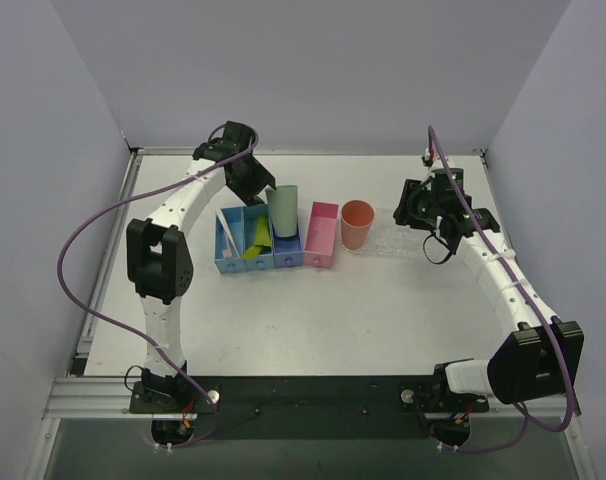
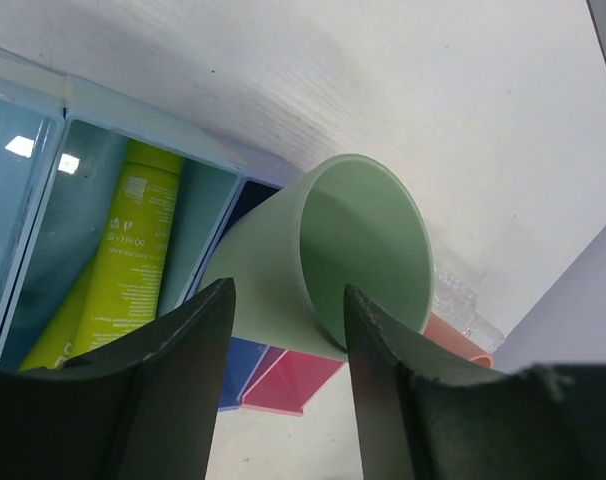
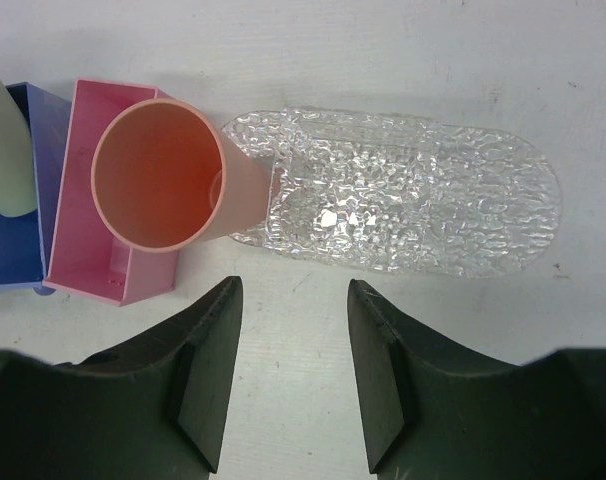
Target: Prepare toiletry sets of a toothbrush and toothpaste on the tray
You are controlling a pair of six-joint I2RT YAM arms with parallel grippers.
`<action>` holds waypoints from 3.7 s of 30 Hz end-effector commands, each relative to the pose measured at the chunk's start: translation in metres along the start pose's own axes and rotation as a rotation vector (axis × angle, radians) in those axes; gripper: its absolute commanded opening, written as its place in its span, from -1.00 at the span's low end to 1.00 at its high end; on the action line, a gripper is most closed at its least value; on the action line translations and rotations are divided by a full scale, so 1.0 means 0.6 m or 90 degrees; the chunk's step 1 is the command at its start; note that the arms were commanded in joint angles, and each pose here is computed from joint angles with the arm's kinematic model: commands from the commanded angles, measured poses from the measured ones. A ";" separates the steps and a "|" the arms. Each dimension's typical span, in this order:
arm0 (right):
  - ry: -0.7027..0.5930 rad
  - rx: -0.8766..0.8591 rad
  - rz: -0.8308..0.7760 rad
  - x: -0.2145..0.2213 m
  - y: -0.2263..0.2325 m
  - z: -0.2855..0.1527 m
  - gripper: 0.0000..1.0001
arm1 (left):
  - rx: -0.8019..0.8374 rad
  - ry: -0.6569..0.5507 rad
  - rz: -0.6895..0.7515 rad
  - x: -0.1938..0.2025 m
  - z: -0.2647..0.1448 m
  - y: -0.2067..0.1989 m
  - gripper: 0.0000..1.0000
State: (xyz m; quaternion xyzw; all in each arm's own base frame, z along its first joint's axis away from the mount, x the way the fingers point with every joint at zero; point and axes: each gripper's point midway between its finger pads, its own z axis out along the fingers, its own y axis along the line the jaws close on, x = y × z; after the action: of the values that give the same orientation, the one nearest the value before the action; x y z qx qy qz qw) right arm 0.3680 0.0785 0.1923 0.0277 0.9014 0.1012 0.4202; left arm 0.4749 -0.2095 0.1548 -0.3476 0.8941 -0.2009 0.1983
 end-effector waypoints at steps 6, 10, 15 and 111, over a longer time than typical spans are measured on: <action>-0.018 -0.011 -0.001 -0.004 0.004 -0.009 -0.16 | 0.026 0.020 0.009 -0.006 -0.024 -0.018 -0.14; -0.015 -0.010 0.000 -0.002 0.003 -0.008 -0.17 | 0.041 0.032 0.011 0.004 -0.035 -0.023 -0.44; -0.011 -0.011 -0.001 0.001 0.004 -0.005 -0.17 | 0.039 0.034 0.026 0.013 -0.048 -0.018 -0.54; 0.090 -0.118 -0.178 -0.043 0.261 -0.053 -0.37 | 0.211 -0.175 0.520 0.217 -0.275 -0.125 -1.00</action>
State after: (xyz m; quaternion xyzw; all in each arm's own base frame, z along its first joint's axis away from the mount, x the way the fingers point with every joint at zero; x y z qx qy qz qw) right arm 0.3493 0.2341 0.2515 -0.1409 0.9137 0.1623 0.3449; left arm 0.3403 -0.3051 0.2754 0.0462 0.8955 -0.1765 0.4060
